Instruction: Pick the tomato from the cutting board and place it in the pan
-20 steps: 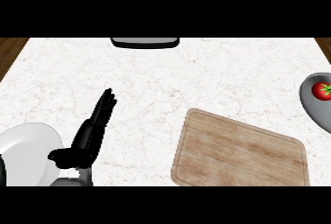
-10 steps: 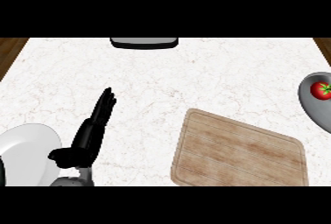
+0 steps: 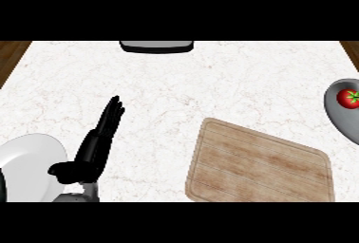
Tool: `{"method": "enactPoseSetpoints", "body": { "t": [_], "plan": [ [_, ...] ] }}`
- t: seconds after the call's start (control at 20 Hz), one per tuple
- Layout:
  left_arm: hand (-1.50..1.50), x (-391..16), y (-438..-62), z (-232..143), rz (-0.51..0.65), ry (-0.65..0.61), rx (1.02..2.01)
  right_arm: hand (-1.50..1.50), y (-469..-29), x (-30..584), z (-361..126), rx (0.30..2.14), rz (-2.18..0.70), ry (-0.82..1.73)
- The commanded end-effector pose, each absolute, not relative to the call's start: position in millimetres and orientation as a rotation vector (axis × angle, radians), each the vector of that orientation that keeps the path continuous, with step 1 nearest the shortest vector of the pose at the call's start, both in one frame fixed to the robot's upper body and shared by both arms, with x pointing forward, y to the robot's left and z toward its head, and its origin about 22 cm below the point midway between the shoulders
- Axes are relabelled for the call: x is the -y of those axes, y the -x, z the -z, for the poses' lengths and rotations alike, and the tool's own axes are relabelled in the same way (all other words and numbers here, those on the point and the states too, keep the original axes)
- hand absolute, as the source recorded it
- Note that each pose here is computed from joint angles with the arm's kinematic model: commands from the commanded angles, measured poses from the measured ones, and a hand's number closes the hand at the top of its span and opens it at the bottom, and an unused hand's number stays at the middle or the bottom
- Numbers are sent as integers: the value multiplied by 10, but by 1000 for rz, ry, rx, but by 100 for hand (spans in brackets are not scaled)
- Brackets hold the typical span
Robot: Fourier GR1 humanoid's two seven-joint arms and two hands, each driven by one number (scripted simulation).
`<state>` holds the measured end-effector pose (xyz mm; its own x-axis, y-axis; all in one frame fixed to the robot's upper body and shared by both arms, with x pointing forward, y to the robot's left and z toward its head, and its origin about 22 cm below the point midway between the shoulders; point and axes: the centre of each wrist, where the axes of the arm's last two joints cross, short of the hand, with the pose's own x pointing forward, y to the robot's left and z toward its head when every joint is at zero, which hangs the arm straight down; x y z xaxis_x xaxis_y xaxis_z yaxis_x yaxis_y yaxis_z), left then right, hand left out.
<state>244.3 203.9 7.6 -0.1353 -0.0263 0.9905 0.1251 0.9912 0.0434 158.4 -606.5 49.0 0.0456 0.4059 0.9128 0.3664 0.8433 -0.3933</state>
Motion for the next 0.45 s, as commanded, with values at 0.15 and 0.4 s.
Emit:
{"method": "enactPoseSetpoints", "body": {
  "t": [0.15,0.4],
  "plan": [
    [0,-1994,-2523,-195,134,71,1692,-150,-1450,6005,-276,1628,-94,543],
    [0,-2044,-2529,-124,131,69,1696,-150,-1540,6078,-493,1651,-145,647]
  ]
}}
